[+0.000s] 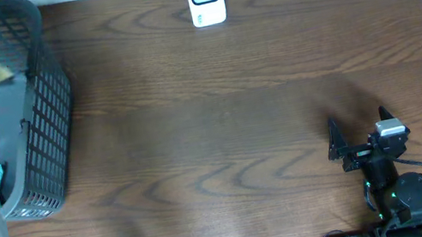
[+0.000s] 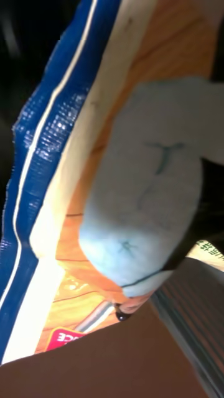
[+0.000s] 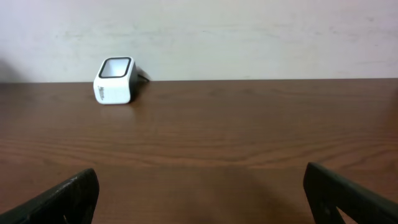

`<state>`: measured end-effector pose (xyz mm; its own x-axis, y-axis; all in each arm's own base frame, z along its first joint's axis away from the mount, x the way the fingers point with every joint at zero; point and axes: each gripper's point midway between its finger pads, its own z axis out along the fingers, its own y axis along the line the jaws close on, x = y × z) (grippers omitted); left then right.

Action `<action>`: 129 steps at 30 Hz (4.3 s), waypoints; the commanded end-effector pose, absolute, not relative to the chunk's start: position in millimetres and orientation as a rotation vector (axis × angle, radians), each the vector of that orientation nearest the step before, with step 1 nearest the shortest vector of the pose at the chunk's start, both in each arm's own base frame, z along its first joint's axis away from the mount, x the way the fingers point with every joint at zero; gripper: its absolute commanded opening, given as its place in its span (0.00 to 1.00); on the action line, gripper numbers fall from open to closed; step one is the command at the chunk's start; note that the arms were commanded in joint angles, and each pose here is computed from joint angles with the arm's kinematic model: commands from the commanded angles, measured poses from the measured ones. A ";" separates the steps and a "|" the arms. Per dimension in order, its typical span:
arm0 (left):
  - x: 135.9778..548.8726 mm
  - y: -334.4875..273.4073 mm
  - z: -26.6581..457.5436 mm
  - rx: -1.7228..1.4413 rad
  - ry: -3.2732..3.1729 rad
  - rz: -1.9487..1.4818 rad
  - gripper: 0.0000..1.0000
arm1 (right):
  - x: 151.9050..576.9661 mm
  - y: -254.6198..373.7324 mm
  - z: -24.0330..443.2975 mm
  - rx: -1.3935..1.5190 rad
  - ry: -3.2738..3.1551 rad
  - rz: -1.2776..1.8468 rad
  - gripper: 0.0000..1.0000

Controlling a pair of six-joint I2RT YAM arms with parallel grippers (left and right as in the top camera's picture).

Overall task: Scan the item barcode
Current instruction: 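Carry the yellow snack bag to the scanner and drop it beside, then reach the left gripper into the basket and grasp the green wipes pack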

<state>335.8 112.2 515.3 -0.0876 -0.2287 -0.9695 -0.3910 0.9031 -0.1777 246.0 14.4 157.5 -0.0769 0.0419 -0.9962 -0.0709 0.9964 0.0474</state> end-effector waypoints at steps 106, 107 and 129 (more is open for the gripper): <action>249.2 279.5 86.4 -0.883 3.079 0.804 0.77 | 245.7 15.6 157.1 -0.032 1.644 0.091 0.99; 248.8 281.3 85.0 -0.887 3.074 0.804 0.77 | 245.7 15.6 157.1 -0.032 1.644 0.091 0.99; 255.6 294.5 43.3 -0.854 2.994 0.635 0.55 | 245.7 15.6 157.1 -0.032 1.644 0.091 0.99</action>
